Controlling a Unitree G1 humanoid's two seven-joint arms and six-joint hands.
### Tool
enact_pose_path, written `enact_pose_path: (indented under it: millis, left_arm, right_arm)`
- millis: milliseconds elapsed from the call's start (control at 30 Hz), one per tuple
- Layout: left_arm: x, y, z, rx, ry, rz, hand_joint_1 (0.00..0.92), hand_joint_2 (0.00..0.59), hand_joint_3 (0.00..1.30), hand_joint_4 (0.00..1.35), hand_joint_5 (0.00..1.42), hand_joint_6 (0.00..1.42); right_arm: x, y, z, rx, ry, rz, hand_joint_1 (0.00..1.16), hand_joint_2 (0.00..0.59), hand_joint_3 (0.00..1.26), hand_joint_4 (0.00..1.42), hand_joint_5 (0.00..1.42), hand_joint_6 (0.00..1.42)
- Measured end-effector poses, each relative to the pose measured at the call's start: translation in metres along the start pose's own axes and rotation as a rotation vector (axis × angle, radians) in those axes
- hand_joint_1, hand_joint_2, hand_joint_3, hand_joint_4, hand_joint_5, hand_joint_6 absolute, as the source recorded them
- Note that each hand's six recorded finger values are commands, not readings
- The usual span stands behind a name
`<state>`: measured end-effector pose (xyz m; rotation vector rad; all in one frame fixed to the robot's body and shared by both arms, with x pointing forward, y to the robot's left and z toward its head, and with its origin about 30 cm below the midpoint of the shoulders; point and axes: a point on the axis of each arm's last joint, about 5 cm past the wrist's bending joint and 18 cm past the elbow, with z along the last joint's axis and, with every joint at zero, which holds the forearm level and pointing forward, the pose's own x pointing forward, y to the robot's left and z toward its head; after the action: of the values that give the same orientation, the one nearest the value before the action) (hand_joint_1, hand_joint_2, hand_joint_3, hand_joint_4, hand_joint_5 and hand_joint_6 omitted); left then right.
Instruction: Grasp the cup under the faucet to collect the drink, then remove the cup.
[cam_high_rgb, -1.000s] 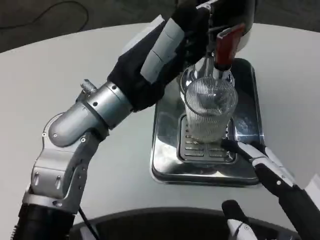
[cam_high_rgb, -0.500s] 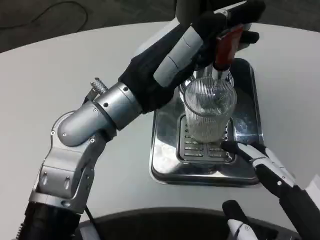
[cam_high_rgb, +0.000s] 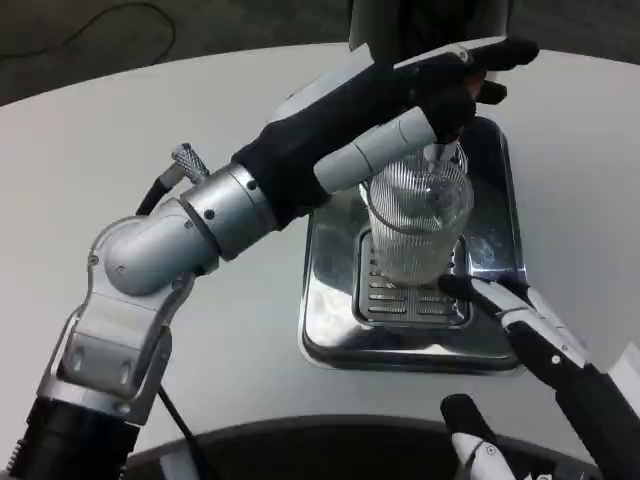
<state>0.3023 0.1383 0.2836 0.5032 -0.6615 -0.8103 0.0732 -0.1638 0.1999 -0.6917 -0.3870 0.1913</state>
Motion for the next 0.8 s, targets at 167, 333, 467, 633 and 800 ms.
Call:
enact_pose_path:
  millis: [167, 333, 467, 633, 800]
  left_arm:
    - [0.0011, 0.0007, 0.0016, 0.036, 0.000, -0.014, 0.000, 0.039, 0.18, 0.07, 0.14, 0.03]
    - [0.0016, 0.0007, 0.0024, 0.060, -0.002, -0.024, 0.000, 0.040, 0.18, 0.07, 0.14, 0.03]
    - [0.0019, 0.0006, 0.0028, 0.085, -0.003, -0.031, 0.000, 0.042, 0.18, 0.07, 0.14, 0.02]
    - [0.0013, 0.0014, 0.0034, 0.111, -0.007, -0.040, 0.000, 0.043, 0.18, 0.07, 0.14, 0.01]
    - [0.0014, 0.0023, 0.0034, 0.121, -0.007, -0.045, 0.000, 0.044, 0.18, 0.07, 0.14, 0.01]
  right_arm:
    - [0.0010, -0.0001, -0.0001, -0.001, -0.006, -0.002, 0.59, 0.484, 0.15, 0.08, 0.00, 0.00]
    - [0.0011, 0.0001, -0.0005, -0.001, -0.004, -0.002, 0.59, 0.484, 0.15, 0.08, 0.00, 0.00]
    - [0.0012, 0.0002, -0.0009, -0.001, -0.002, -0.001, 0.59, 0.487, 0.15, 0.08, 0.00, 0.00]
    - [0.0015, 0.0004, -0.0014, -0.001, -0.001, -0.001, 0.59, 0.489, 0.15, 0.08, 0.00, 0.00]
    - [0.0016, 0.0007, -0.0021, 0.000, 0.002, 0.000, 0.59, 0.489, 0.15, 0.08, 0.00, 0.00]
